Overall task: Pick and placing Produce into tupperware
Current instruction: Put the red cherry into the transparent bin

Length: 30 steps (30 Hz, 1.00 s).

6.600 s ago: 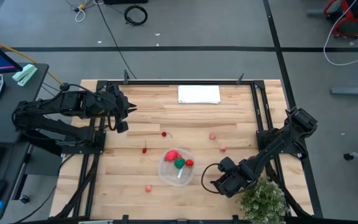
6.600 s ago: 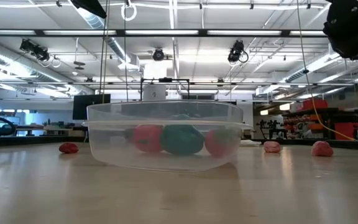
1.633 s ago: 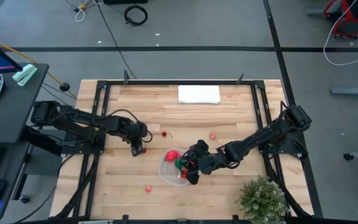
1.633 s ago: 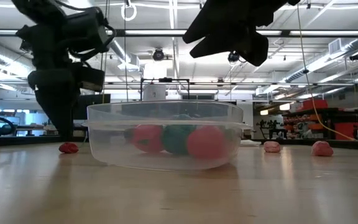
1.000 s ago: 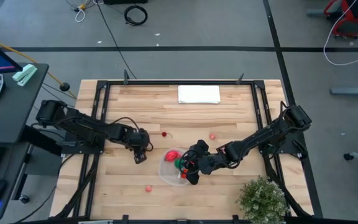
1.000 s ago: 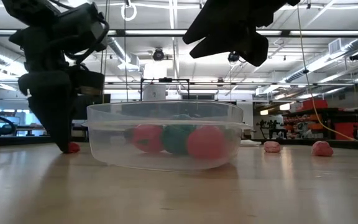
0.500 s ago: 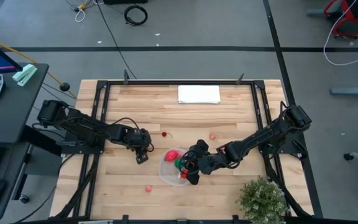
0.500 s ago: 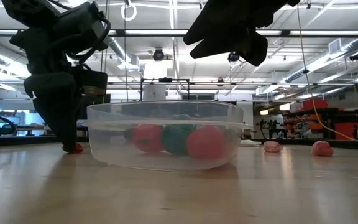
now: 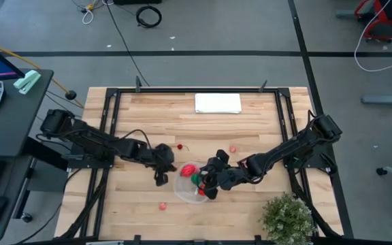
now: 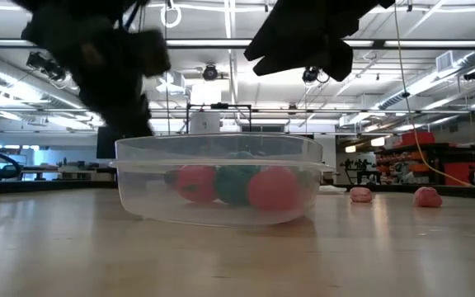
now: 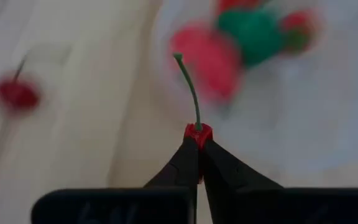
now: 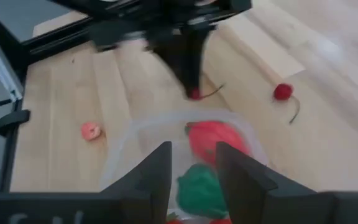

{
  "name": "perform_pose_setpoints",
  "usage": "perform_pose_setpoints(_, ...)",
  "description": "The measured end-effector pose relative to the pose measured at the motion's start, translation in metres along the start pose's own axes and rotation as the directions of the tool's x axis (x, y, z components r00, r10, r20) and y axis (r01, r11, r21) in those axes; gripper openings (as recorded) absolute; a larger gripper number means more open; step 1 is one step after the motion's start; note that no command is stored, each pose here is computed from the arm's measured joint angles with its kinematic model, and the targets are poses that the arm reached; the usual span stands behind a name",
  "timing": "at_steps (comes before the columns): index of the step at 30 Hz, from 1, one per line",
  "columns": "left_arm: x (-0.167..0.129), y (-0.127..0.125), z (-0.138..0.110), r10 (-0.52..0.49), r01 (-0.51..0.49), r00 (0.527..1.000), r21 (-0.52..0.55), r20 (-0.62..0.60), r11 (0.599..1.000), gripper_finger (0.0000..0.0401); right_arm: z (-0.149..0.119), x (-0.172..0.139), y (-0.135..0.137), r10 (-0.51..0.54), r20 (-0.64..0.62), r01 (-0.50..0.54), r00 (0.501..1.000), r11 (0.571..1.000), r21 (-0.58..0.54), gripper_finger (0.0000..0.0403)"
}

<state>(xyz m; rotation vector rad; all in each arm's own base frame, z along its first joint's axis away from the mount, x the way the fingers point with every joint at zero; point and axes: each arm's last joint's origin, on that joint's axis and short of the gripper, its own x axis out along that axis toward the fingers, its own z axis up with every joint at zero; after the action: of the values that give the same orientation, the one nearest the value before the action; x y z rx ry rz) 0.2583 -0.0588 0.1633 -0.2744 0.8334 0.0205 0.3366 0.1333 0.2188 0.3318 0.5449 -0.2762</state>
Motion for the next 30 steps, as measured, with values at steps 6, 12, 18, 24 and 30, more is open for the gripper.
perform_pose_setpoints(6,-0.015,-0.038,0.029,-0.093,0.071,0.99,0.201,0.102,0.977,0.0012,0.007,-0.009,-0.002,-0.014,0.028,0.014,1.0,1.0,0.01,0.0132)
perform_pose_setpoints(12,-0.005,-0.054,0.021,-0.12,0.103,0.992,0.259,0.048,0.96,0.0026,0.007,-0.013,-0.001,-0.011,0.022,0.01,1.0,1.0,0.01,0.0132)
perform_pose_setpoints(18,0.021,-0.051,0.012,-0.087,0.083,0.996,0.262,0.002,0.961,0.0122,0.007,-0.013,-0.001,-0.006,0.016,0.006,1.0,1.0,0.026,0.0132)
perform_pose_setpoints(24,0.021,-0.059,0.026,-0.106,0.093,0.994,0.279,0.033,0.956,0.0203,0.005,-0.013,-0.002,-0.017,0.001,0.017,1.0,1.0,0.014,0.0132)
perform_pose_setpoints(30,-0.004,-0.064,0.053,0.02,-0.01,0.999,0.289,-0.032,0.957,0.0215,0.004,-0.013,-0.003,-0.023,-0.007,0.023,1.0,1.0,0.009,0.0132)
